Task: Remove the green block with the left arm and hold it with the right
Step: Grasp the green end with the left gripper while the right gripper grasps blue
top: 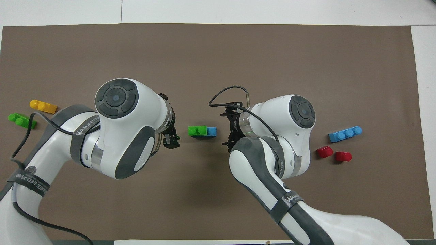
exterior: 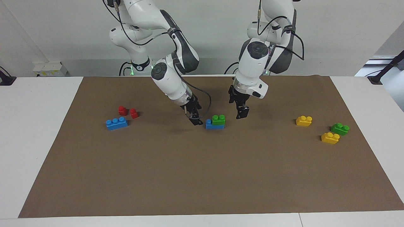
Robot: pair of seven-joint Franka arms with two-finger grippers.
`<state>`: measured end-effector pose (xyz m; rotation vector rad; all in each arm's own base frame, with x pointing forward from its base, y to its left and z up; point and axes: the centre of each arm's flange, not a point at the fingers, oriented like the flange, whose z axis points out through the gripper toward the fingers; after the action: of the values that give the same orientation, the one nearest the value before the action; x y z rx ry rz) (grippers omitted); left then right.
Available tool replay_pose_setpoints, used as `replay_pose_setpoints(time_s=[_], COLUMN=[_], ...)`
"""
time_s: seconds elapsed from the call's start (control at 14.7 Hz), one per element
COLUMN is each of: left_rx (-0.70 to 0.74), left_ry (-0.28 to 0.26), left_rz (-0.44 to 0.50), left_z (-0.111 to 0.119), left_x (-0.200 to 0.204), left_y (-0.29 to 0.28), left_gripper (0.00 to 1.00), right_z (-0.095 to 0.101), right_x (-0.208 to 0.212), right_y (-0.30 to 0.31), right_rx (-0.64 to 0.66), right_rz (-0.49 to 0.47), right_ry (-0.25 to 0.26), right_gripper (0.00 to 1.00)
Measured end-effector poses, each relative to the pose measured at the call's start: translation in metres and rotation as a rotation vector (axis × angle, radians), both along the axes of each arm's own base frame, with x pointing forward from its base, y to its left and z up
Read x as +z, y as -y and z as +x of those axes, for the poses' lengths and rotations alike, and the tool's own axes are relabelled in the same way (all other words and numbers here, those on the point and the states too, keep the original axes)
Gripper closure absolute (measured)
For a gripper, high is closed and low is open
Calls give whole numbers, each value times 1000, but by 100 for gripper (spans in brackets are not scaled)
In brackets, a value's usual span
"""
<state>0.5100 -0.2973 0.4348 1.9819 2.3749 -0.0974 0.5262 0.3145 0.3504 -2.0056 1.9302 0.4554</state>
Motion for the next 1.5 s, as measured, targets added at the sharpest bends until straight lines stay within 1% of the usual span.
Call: replay_pose_setpoints(time_s=[0.34, 0.61, 0.82, 0.95, 1.23, 1.43, 1.5], left_rx=[18, 38, 48, 46, 49, 48, 48], left_ry=[7, -10, -16, -13, -7, -5, -5], left_rz=[-7, 0, 19, 27, 28, 29, 29], left_z=[1, -3, -7, -9, -8, -8, -8], left_x=[-18, -39, -62, -75, -79, -79, -79], left_y=[13, 25, 41, 50, 51, 51, 51], left_gripper=[0, 0, 0, 0, 0, 0, 0], right_z=[-2, 1, 0, -4, -14, -14, -14], right_x=[-17, -30, -38, -43, -59, -68, -70], right_y=[-11, -12, -14, -24, -42, -43, -42], right_rx=[0, -12, -34, -44, -37, -34, -32], right_rz=[-13, -23, -10, 3, -2, -12, -14], right_ry=[19, 32, 26, 29, 41, 43, 44], right_gripper=[0, 0, 0, 0, 0, 0, 7])
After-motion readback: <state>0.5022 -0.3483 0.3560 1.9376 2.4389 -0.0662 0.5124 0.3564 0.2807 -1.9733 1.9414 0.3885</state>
